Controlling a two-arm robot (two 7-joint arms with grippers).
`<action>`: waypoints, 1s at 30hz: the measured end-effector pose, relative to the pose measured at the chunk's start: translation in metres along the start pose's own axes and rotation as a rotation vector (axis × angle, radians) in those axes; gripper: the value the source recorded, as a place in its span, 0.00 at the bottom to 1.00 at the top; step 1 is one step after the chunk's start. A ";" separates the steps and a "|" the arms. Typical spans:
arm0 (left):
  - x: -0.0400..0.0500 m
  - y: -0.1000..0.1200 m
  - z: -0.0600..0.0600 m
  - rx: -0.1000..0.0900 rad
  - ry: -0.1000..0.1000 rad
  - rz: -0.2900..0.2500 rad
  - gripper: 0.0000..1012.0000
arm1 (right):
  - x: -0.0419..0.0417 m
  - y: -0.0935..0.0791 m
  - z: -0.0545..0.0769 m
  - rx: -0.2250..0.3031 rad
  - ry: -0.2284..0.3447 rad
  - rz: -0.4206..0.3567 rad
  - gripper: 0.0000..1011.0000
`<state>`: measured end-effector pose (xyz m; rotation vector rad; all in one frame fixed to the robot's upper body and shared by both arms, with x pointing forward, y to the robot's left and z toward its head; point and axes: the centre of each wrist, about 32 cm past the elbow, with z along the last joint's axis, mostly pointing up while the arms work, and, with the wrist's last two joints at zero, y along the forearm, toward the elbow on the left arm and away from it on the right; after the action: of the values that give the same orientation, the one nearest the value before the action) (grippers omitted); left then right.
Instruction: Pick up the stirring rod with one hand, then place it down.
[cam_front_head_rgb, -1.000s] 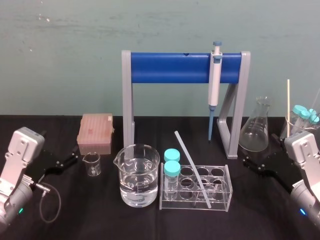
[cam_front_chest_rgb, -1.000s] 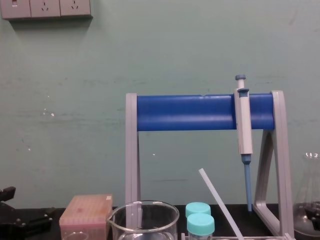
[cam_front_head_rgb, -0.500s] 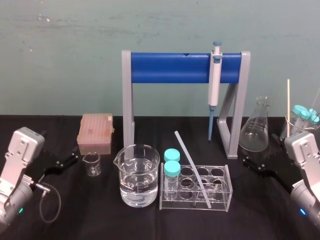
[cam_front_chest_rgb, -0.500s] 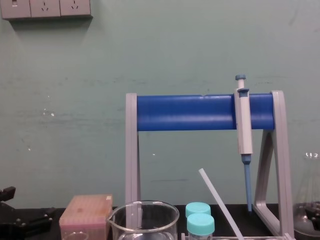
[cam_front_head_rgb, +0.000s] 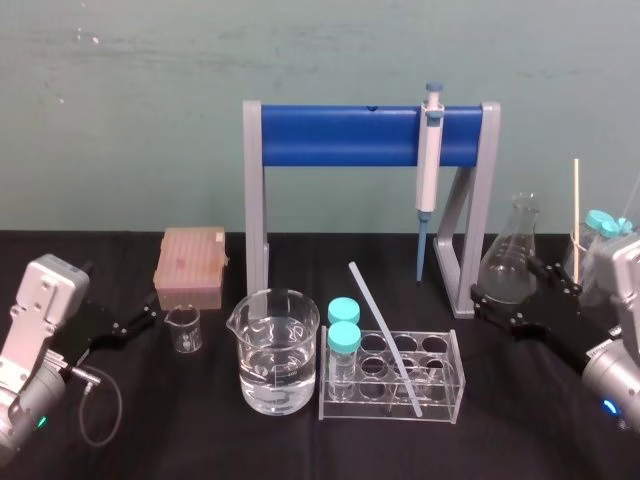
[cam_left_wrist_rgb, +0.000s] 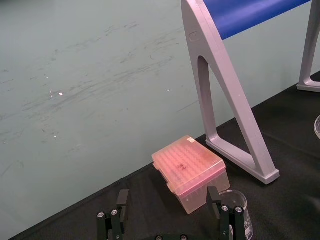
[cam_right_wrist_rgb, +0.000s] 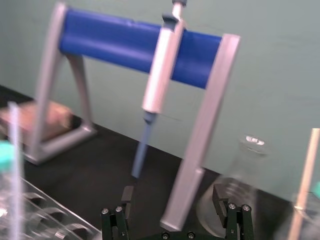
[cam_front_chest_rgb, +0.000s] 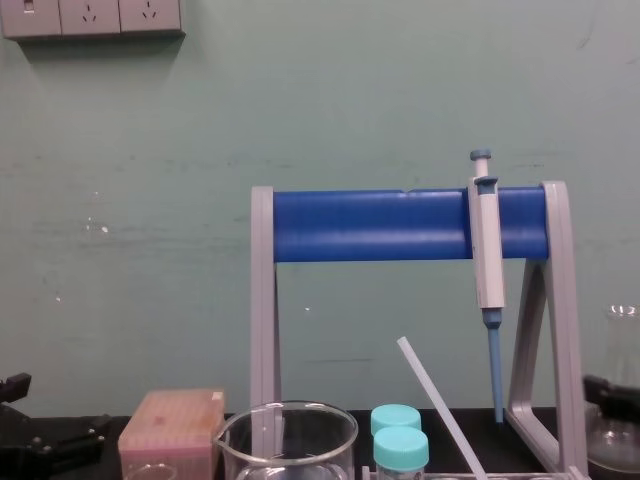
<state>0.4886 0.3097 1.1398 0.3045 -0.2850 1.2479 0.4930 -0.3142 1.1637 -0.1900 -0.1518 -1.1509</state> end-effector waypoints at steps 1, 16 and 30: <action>0.0000 0.000 0.000 0.000 0.000 0.000 0.99 | 0.0015 0.001 0.006 0.001 0.050 0.034 0.99; 0.0000 0.000 0.000 0.000 0.000 0.000 0.99 | -0.0115 0.022 0.040 -0.019 0.199 0.334 0.99; 0.0000 0.000 0.000 0.000 0.000 0.000 0.99 | -0.0254 0.048 0.047 -0.057 0.146 0.446 0.99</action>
<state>0.4886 0.3097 1.1398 0.3044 -0.2851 1.2479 0.5255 -0.2621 1.2004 -0.1790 0.0524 -0.7214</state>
